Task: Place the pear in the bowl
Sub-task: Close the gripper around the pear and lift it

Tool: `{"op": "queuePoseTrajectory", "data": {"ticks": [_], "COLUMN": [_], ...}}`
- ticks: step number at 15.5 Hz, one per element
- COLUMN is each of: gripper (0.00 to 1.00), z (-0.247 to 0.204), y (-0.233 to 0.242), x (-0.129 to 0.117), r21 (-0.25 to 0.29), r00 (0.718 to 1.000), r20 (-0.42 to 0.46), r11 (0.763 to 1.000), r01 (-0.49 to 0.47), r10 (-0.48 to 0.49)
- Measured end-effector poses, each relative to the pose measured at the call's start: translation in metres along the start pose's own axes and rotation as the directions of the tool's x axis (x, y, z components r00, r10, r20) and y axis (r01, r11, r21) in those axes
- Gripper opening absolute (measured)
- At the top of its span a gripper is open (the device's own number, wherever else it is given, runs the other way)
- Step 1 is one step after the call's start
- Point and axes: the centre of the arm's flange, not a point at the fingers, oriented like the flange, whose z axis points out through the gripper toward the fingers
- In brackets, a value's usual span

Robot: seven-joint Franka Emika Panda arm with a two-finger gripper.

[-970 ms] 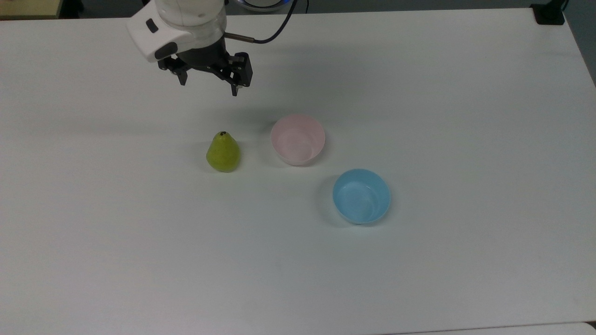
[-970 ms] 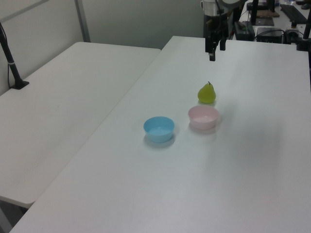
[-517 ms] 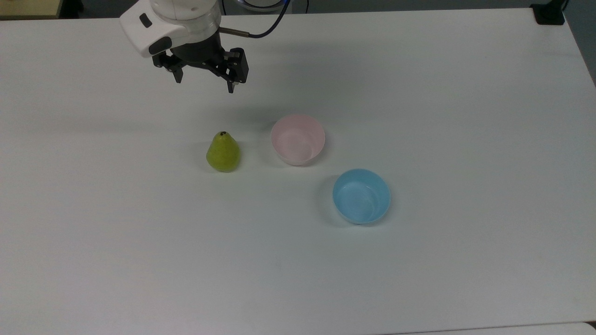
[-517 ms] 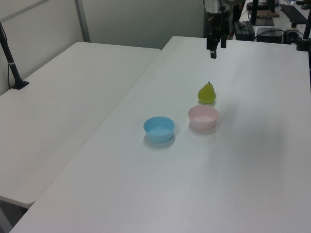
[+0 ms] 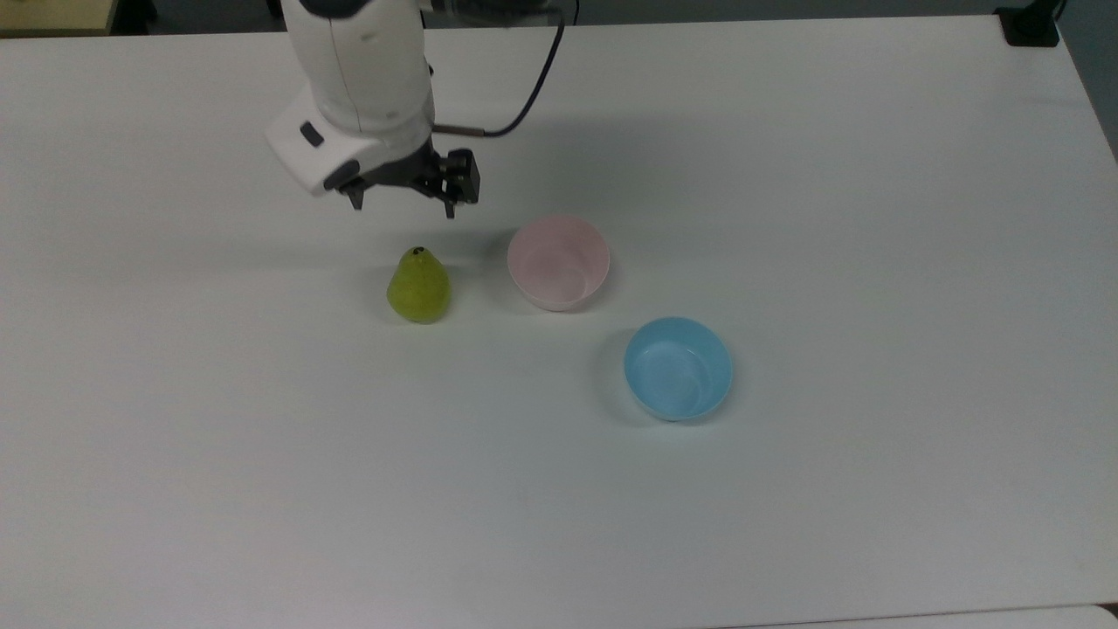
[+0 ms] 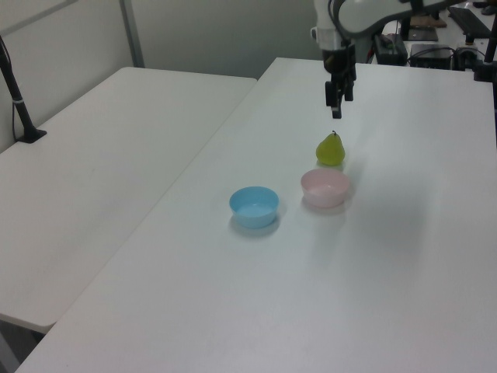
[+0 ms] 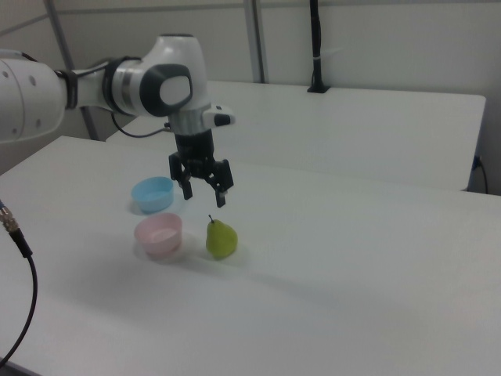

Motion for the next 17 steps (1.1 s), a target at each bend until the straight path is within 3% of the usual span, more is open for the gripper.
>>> {"op": "queuePoseTrajectory", "data": {"ticks": [6,10,15,17], "gripper": [1.00,1.00,0.97,0.76], "z": [0.072,0.102,0.116,0.118], "y": [-0.014,-0.018,-0.018,-0.018], "x": [0.030,0.033,0.036,0.037], "r21": [-0.032,-0.068,-0.074,-0.075], "r00": [1.000,0.997,0.998,0.998], "r20": [0.021,0.068,0.045,0.037], "r11": [0.999,0.997,0.996,0.996], "r01": [0.019,0.043,0.051,0.052], "r10": [-0.018,-0.039,-0.048,-0.049]}}
